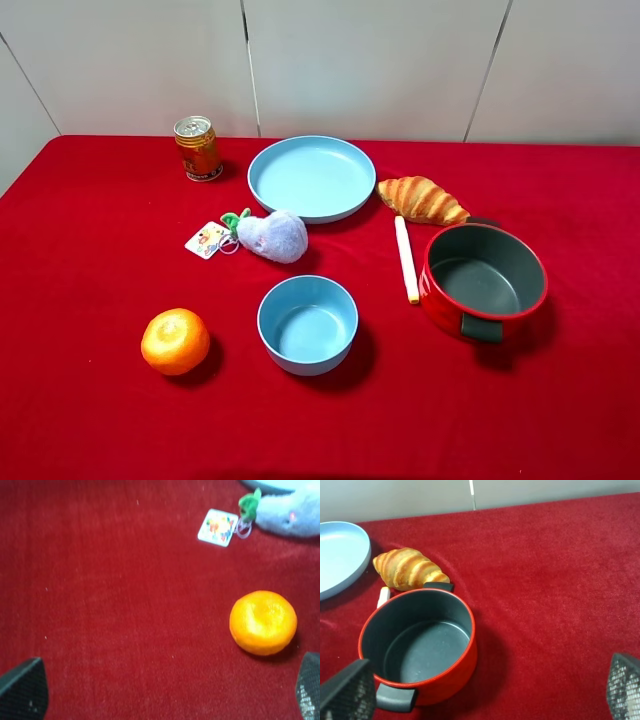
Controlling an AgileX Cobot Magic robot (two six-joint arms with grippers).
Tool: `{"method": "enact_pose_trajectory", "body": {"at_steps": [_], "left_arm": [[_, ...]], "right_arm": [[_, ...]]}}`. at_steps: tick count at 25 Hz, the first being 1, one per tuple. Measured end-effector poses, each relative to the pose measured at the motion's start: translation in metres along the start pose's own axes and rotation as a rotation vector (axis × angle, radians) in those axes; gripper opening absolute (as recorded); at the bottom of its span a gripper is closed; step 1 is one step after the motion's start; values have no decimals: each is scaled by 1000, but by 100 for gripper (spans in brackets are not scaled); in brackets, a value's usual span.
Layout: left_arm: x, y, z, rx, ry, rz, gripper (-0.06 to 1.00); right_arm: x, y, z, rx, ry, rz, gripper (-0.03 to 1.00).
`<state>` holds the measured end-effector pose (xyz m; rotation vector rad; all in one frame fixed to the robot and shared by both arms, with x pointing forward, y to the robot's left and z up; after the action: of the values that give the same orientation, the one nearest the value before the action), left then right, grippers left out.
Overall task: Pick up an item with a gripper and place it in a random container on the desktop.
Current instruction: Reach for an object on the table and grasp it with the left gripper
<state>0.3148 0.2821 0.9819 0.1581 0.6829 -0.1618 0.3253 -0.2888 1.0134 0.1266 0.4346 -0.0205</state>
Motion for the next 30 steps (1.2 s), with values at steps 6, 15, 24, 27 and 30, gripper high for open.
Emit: {"method": "enact_pose_trajectory", "body": {"at_steps": [6, 15, 24, 27, 30], "left_arm": [[-2, 5, 24, 41, 59, -16, 99], [13, -1, 38, 75, 221, -112, 99], [24, -16, 34, 108, 311, -226, 99], [29, -20, 32, 132, 358, -261, 99], [36, -25, 30, 154, 408, -296, 99]], "right_arm": [[0, 0, 0, 0, 0, 0, 69], [0, 0, 0, 0, 0, 0, 69], [0, 0, 0, 0, 0, 0, 69], [0, 0, 0, 0, 0, 0, 69], [0, 0, 0, 0, 0, 0, 69]]}}
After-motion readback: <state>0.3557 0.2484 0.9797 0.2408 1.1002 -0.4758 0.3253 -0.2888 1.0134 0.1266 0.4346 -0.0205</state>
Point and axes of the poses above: a point on each arm's last joint axis where the gripper is mounted, x pointing out along that axis toward the gripper, y along the wrist's bending axis when the last joint is at zero, z = x × y, the point moved 10 cm from there along x, pointing out along that axis toward the gripper, and after that the axes turned 4 degrees about x, right-handed, at the moved point
